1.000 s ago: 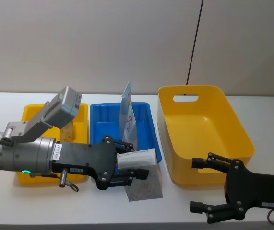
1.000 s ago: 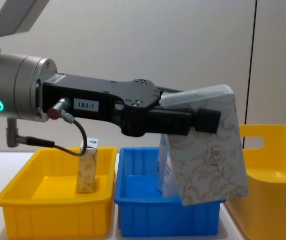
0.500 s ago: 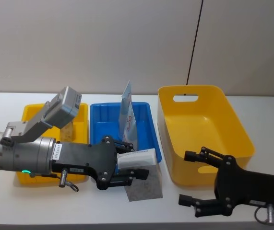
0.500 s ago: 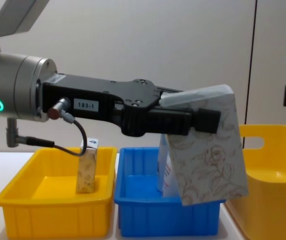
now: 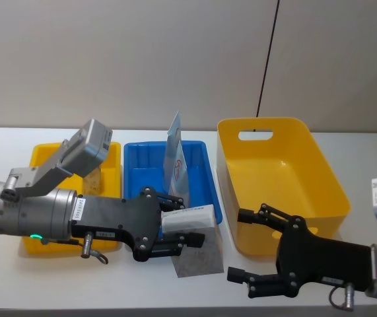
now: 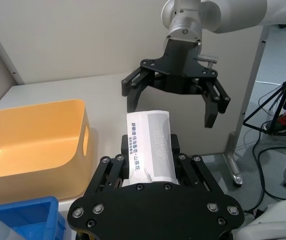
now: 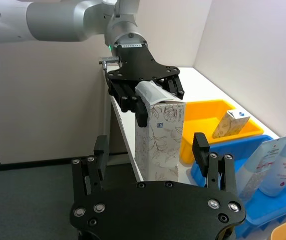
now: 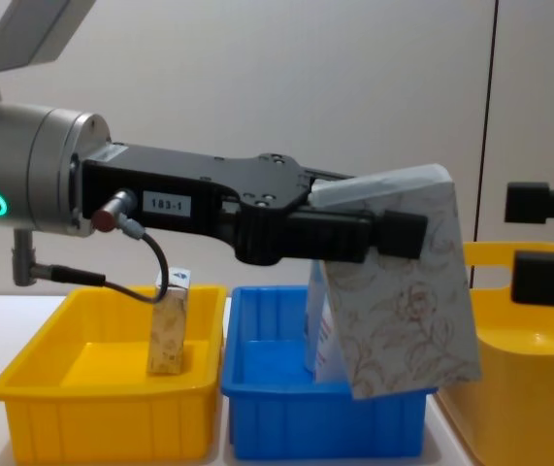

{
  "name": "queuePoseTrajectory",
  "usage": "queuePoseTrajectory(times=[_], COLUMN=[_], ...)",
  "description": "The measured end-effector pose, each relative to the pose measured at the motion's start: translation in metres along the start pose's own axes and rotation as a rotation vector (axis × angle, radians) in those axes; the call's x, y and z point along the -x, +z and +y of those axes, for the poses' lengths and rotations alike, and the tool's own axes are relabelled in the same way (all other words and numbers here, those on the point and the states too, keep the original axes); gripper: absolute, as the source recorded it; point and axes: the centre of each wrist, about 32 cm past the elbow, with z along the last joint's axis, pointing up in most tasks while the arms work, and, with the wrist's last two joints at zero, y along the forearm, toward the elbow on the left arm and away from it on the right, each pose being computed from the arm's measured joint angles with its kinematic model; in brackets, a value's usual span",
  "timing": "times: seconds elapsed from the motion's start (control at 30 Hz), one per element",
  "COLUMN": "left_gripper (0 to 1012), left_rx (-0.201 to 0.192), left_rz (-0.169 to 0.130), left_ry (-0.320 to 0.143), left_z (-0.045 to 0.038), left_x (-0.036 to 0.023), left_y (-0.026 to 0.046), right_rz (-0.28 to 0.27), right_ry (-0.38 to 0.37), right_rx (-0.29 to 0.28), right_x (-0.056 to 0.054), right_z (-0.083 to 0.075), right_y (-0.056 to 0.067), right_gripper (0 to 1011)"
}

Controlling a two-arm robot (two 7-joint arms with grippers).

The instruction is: Bimanual collaborative sorting of washing and personal care products

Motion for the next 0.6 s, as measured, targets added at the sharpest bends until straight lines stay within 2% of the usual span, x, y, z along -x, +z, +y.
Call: queuePoseTrajectory(times=[0.6], left_gripper=[365], left_rx=[0.000], left_rz=[0.000], left_ry=[0.000], left_z=[0.0000], left_x=[0.0000], left_y=[0.0000], right_rz=[0.000], right_ry=[0.006], right_rx=[0.000], right_x=[-0.009], right_z=[0.020], right_y=[-0.016], right_gripper=[1003])
